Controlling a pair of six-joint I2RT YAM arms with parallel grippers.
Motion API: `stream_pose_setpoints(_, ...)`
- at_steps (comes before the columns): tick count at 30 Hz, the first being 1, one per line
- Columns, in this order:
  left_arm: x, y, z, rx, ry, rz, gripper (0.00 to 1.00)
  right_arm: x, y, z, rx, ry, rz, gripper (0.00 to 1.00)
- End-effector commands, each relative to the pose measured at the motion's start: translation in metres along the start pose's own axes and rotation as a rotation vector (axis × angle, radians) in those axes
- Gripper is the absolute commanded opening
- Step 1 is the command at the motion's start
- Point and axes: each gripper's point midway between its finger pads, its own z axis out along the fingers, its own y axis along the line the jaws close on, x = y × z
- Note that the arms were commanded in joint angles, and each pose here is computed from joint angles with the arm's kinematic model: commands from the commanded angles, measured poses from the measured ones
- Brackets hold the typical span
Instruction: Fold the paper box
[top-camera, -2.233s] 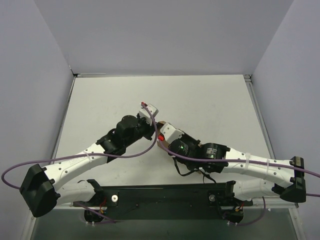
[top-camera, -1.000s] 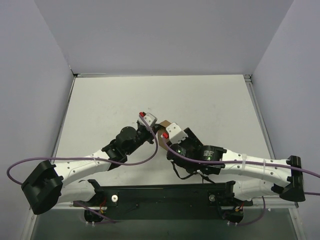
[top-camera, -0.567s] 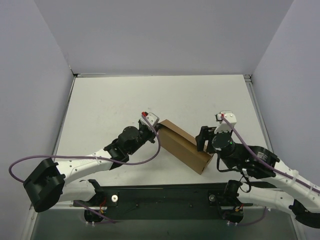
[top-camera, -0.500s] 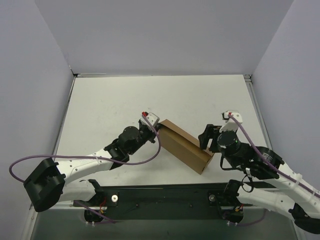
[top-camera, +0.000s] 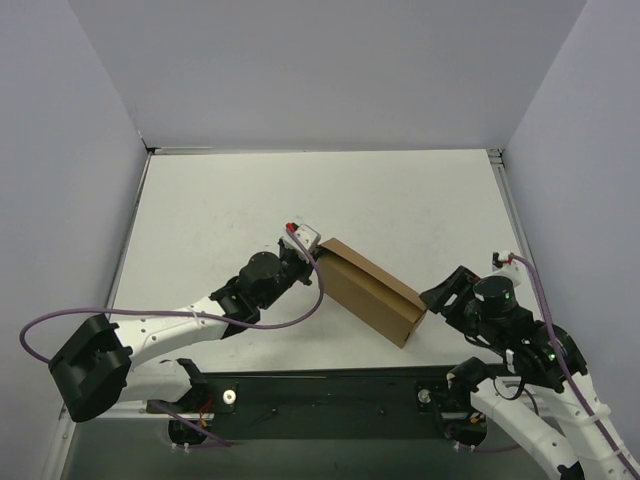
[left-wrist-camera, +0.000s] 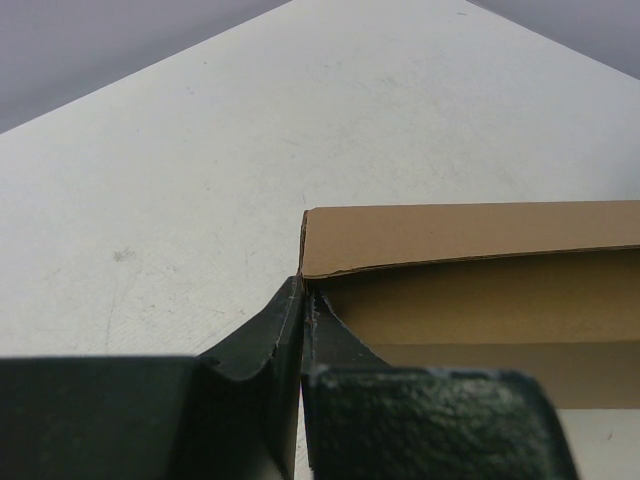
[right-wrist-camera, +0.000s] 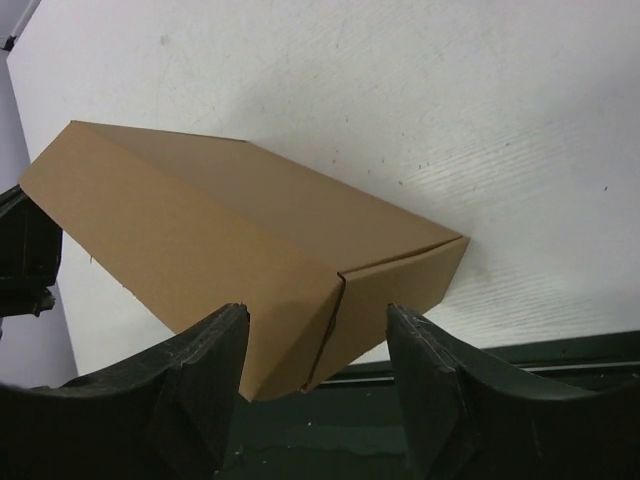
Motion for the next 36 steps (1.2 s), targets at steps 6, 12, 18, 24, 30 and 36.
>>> stream_pose_setpoints(6,0.095,0.008,-0.02,-0.01,0.341,0.108,0.0,0.015,0.003,-0.013,-0.032,0.06,0.177,0.54)
stream_pose_setpoints(12,0.094,0.007,-0.019,-0.007,0.342,0.11,0.0,0.021,-0.001,-0.012,-0.026,0.08,0.202,0.5)
stream_pose_setpoints(18,0.094,0.006,-0.018,-0.004,0.344,0.111,0.0,0.042,-0.012,-0.006,0.003,0.155,0.193,0.39)
stream_pose_setpoints(24,0.095,0.003,-0.018,0.002,0.345,0.115,0.0,0.06,-0.032,0.001,0.077,0.209,0.161,0.34)
stream_pose_setpoints(30,0.094,0.001,-0.017,0.009,0.344,0.114,0.0,0.074,-0.061,0.002,0.185,0.241,0.111,0.33)
stream_pose_setpoints(36,0.081,-0.002,-0.017,0.018,0.326,0.106,0.0,0.086,-0.08,0.008,0.24,0.262,0.086,0.33)
